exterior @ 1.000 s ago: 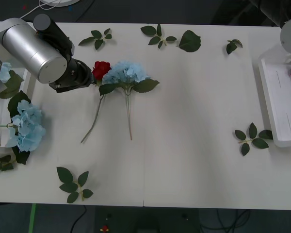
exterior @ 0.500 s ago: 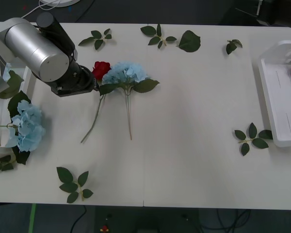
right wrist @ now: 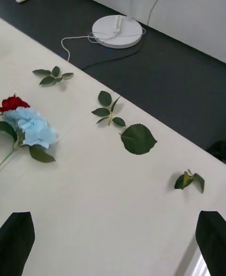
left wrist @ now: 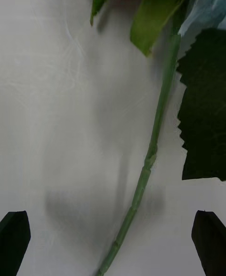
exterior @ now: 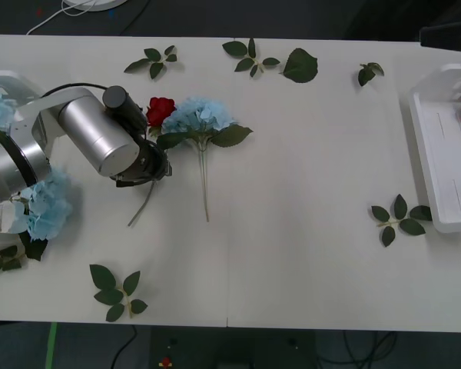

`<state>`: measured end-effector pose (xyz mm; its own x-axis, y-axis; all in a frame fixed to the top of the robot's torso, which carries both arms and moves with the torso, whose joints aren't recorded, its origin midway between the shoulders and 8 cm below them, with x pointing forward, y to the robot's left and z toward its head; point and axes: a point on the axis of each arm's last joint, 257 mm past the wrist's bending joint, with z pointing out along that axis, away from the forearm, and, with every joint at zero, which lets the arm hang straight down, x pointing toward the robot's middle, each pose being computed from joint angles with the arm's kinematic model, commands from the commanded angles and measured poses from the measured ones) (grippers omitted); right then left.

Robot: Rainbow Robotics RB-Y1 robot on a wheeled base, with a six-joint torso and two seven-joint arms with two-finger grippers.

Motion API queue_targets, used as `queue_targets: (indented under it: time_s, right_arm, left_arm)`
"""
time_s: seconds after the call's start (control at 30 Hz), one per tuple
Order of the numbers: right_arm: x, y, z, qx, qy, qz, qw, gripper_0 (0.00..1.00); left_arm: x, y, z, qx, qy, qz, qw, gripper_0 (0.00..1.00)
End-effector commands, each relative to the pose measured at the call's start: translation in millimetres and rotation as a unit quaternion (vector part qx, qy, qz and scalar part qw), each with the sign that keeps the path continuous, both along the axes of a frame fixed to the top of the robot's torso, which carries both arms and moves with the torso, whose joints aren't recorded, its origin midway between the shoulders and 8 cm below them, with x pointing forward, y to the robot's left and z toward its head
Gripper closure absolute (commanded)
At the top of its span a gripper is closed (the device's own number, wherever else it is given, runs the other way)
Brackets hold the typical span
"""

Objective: Place the red flowers into the right box and the blue flowers into the left box. If a person shows an open palm, hand one flower to the person first, then continue sorting.

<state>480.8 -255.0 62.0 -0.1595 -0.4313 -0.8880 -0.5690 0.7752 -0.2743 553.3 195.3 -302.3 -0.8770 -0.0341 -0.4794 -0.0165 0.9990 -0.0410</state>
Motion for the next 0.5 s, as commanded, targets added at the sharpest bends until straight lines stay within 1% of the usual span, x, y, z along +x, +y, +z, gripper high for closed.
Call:
queue_targets:
  time_s: [0.03, 0.23, 0.27, 0.3, 0.33, 0.37, 0.4, 0.5]
  right_arm:
    - [-21.3, -3.5, 2.3, -0.019, 0.002, 0.025, 1.000, 0.00]
    - [-39.6, -11.9, -13.5, -0.039, 0.008, 0.056, 0.998, 0.00]
    - [-43.0, -12.7, -16.8, -0.042, 0.009, 0.063, 0.997, 0.00]
    - [-44.5, -13.1, -17.7, -0.043, 0.009, 0.066, 0.997, 0.00]
    - [-48.0, -14.3, -20.7, -0.044, 0.010, 0.072, 0.996, 0.00]
    - [-50.0, -14.3, -22.7, -0.045, 0.011, 0.076, 0.996, 0.00]
    - [-52.9, -15.8, -25.3, -0.045, 0.011, 0.083, 0.995, 0.00]
    - [-58.9, -18.6, -33.0, -0.046, 0.010, 0.103, 0.994, 0.00]
  left_arm:
    - [20.9, -27.3, 1.1, 0.020, -0.022, -0.049, 0.998, 0.00]
    - [38.1, -39.8, -9.6, 0.017, -0.037, -0.063, 0.997, 0.00]
    - [40.8, -41.6, -9.6, 0.017, -0.039, -0.062, 0.997, 0.13]
    - [41.2, -42.8, -10.0, 0.017, -0.039, -0.062, 0.997, 0.30]
    - [43.5, -45.2, -9.0, 0.017, -0.041, -0.063, 0.997, 0.63]
    - [44.1, -45.9, -8.7, 0.019, -0.042, -0.064, 0.997, 0.76]
    - [45.5, -46.3, -7.1, 0.021, -0.044, -0.065, 0.997, 0.99]
    - [47.2, -48.8, -4.3, 0.020, -0.048, -0.069, 0.996, 1.00]
